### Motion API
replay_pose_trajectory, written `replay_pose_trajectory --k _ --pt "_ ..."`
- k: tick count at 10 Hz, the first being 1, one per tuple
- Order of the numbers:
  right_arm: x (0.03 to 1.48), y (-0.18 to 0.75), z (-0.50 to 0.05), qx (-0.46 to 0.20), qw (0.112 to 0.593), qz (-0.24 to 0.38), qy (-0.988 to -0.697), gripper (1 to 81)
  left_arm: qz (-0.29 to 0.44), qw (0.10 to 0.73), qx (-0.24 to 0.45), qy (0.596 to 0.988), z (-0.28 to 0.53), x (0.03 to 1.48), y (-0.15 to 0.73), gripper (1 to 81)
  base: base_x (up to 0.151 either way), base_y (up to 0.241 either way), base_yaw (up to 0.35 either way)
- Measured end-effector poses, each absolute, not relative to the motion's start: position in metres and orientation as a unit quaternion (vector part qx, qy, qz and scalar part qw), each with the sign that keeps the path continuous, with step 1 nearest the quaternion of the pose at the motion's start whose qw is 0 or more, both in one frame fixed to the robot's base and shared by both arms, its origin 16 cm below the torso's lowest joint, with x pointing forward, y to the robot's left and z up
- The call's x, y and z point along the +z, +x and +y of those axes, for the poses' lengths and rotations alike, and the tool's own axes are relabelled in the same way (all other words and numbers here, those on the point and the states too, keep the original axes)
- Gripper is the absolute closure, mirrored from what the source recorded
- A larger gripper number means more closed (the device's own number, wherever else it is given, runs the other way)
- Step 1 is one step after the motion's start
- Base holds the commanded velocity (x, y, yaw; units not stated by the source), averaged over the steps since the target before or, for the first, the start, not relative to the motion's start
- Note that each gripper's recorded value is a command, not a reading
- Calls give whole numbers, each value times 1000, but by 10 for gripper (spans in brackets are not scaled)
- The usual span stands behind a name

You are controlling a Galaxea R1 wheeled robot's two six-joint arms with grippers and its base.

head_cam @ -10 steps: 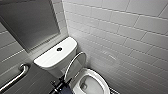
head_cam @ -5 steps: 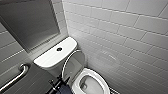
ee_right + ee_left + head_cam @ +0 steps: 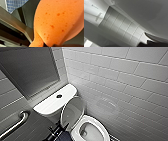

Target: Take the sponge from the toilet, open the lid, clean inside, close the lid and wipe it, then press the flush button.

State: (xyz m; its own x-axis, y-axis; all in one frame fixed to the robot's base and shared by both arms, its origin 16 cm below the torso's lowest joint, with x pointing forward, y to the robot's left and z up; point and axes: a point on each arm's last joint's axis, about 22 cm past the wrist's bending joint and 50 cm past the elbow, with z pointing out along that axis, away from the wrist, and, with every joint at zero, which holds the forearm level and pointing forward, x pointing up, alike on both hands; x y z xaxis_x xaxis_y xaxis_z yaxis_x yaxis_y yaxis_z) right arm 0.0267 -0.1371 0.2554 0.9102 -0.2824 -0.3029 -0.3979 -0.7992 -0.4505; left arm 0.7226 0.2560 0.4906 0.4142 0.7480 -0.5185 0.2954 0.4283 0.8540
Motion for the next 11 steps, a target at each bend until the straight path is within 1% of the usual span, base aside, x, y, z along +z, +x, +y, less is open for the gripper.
replay_pose_trajectory --k 4,7,9,10,11 --pt "255 27 -136 110 261 181 -942 811 478 680 164 530 253 492 713 10 0 0 0" --pt "256 27 -136 111 261 182 -942 811 498 680 148 517 263 492 716 10 0 0 0" --pt "256 27 -136 111 261 182 -942 811 537 674 140 488 282 490 727 10 0 0 0" --pt "256 27 -136 111 261 182 -942 811 532 680 146 484 287 493 724 10 0 0 0" --pt "256 27 -136 111 261 183 -941 811 512 688 157 490 299 502 717 10 0 0 0"
